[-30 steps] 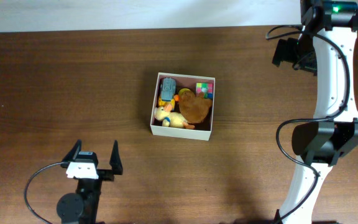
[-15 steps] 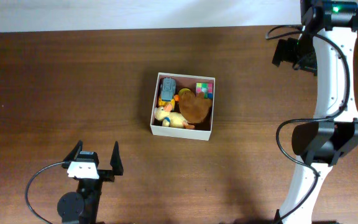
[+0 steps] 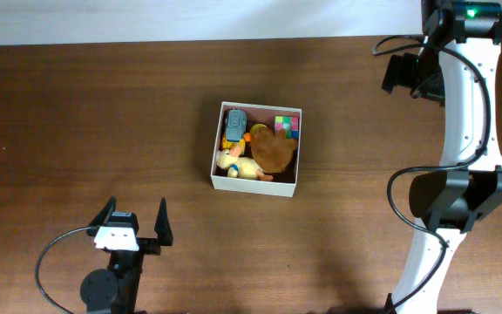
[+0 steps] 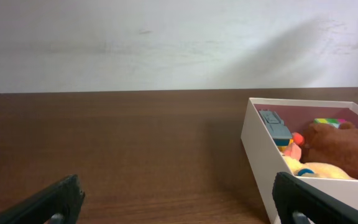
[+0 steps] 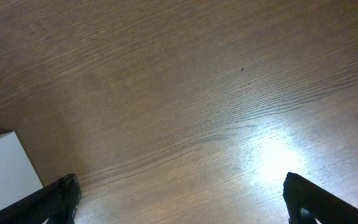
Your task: Pack container
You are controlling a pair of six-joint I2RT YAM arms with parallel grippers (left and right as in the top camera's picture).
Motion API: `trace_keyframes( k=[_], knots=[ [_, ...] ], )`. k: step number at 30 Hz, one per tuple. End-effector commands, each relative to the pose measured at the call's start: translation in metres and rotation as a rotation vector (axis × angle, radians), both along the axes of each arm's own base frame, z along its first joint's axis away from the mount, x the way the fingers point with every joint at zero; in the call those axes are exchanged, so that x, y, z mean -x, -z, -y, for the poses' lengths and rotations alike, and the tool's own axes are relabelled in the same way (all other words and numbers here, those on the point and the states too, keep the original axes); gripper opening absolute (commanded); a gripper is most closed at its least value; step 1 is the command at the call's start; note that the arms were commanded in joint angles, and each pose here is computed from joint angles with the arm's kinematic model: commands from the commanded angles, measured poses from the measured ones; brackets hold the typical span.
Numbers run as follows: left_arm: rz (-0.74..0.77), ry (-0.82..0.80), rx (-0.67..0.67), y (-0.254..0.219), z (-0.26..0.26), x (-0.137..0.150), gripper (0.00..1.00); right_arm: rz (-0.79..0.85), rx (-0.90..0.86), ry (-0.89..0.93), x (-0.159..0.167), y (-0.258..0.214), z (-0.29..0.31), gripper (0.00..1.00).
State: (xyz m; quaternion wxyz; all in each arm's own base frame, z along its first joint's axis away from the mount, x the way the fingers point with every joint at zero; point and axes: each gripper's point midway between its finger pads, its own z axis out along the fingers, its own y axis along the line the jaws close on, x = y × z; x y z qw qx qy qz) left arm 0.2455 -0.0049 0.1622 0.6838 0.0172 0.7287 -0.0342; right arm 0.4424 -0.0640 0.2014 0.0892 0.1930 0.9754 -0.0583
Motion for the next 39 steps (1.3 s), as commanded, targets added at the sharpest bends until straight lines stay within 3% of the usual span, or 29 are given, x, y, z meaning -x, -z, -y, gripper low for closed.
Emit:
trace_keyframes(
  k=[1, 18, 24, 31, 39],
  knots=[
    [0.004, 0.01, -0.008, 0.001, 0.001, 0.0, 0.99, 0.002, 0.009, 0.003, 0.001, -0.001, 0.002, 0.99],
    [0.004, 0.01, -0.008, 0.001, 0.001, 0.0, 0.99, 0.004, 0.009, 0.001, 0.001, -0.002, 0.0, 0.99],
    [0.004, 0.01, -0.008, 0.001, 0.001, 0.0, 0.99, 0.119, 0.018, -0.024, 0.012, -0.051, -0.012, 0.99],
    [0.004, 0.01, -0.008, 0.001, 0.001, 0.0, 0.99, 0.303, 0.028, -0.074, 0.049, -0.126, -0.034, 0.99],
    [0.004, 0.01, -0.008, 0.001, 0.001, 0.0, 0.99, 0.462, 0.017, -0.131, 0.122, -0.177, -0.054, 0.98]
  ],
)
